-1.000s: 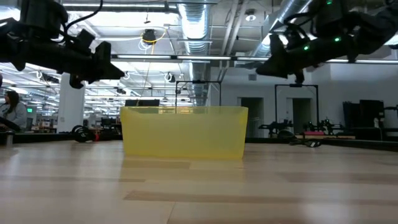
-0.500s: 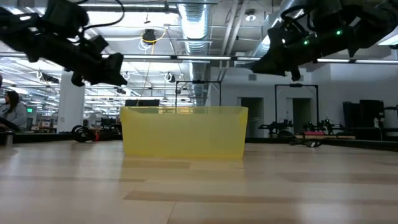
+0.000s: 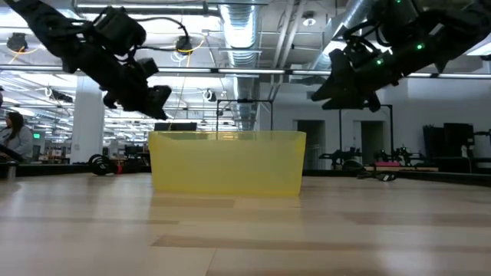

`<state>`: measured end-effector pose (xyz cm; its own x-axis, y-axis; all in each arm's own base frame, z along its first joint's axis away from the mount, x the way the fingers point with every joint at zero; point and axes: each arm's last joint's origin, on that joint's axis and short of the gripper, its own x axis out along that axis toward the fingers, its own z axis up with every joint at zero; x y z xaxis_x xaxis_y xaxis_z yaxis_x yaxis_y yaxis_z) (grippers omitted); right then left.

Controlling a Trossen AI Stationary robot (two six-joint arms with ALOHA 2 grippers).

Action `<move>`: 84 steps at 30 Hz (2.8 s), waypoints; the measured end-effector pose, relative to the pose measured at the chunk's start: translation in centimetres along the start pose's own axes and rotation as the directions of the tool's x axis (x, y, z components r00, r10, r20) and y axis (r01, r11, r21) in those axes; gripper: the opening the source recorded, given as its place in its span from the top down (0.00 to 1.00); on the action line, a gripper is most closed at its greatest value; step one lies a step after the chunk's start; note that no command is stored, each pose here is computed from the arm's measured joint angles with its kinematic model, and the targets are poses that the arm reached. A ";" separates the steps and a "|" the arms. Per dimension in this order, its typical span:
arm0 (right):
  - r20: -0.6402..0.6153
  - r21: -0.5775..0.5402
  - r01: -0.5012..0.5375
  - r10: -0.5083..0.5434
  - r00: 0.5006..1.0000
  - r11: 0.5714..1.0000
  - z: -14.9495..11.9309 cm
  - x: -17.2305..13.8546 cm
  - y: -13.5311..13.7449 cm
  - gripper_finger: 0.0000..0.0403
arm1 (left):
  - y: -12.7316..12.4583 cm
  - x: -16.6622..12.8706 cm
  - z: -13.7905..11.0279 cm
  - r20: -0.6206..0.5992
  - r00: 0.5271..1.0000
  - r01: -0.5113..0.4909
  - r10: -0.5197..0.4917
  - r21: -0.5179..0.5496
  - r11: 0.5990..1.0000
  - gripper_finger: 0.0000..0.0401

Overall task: Pick and place USB-C Cables
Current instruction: Put the top left black charger cable into the yellow bin

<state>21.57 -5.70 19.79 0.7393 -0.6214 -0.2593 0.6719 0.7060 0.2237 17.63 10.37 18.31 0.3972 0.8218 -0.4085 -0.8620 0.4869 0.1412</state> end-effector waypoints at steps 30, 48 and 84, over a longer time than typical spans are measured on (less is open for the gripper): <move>0.253 0.168 0.051 -0.093 0.963 0.984 2.2 7.6 -0.4 0.39 | 6.2 3.4 -1.1 -0.350 0.915 -0.269 0.202 -0.155 0.951 0.35; -0.015 0.004 -0.156 0.156 0.988 0.988 0.9 8.3 3.9 0.39 | 6.8 3.5 -1.2 -0.361 0.906 -0.308 0.224 -0.195 0.931 0.43; 0.182 0.047 -0.357 0.343 0.921 0.933 6.8 1.1 6.7 0.39 | 4.8 7.3 -5.1 -0.583 0.735 -0.426 0.346 -0.001 0.905 0.57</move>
<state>27.21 -3.91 27.36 0.9198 -0.3924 0.0092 0.3654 0.8645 0.3451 14.79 17.15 11.43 -0.1895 0.5999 -0.7773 -0.9494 0.0901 0.3010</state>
